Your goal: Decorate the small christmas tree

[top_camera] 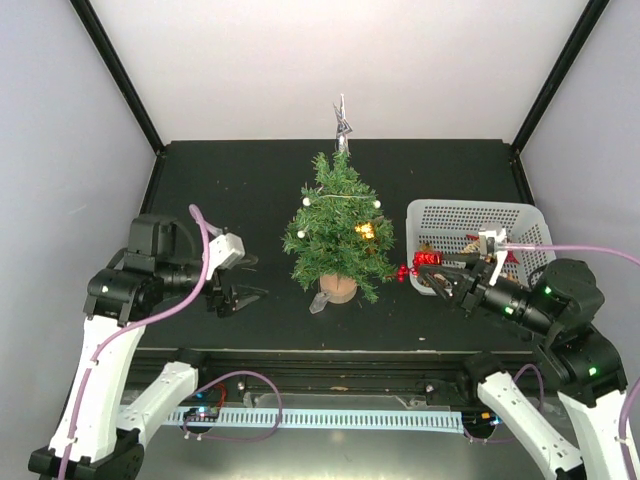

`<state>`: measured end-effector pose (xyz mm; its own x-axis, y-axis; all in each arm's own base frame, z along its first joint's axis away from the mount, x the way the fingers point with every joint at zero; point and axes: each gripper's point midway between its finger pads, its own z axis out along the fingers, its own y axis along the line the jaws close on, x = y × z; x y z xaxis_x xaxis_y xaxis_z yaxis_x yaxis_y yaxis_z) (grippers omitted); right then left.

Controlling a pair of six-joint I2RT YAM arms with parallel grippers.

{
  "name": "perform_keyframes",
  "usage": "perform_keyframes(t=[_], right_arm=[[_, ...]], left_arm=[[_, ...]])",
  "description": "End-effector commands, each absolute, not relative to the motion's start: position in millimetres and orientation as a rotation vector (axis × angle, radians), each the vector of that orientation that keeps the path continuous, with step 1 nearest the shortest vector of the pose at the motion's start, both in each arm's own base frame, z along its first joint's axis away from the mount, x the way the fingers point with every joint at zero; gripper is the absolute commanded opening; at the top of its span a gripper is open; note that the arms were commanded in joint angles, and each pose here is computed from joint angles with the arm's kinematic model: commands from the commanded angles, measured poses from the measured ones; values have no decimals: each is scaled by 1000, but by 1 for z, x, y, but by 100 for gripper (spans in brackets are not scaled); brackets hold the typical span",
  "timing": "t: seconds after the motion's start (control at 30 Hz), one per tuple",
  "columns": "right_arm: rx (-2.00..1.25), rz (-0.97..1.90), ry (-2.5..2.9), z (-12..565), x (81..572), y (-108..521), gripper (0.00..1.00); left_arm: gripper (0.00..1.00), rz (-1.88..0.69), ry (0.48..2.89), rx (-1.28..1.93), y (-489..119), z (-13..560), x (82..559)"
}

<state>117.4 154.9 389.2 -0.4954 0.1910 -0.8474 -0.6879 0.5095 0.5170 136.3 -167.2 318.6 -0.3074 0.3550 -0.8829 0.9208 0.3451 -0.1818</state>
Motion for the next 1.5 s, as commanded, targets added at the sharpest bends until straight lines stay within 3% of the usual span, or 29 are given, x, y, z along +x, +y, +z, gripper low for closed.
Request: perform_keyframes(t=[0.0,0.43,0.67,0.8,1.03,1.47], right_arm=[[-521,1185,1742,407,118,169,46],[-632,1109,1836,425,156,256,43],[-607,1036,1896,397,156,261,42],[-491,892,1980,368,160,232,44],[-556,569,2173,310,151,238,44],[-488,684,2361,194,123,252,41]], left_arm=[[84,-894,1819,1113,-166,317,134],[83,-665,1924,925,-140,310,172],[83,-707,1883,993,-145,307,155],[83,-666,1887,1015,-145,303,153],[83,-591,1954,994,-142,286,175],[83,-567,1987,958,-140,280,189]])
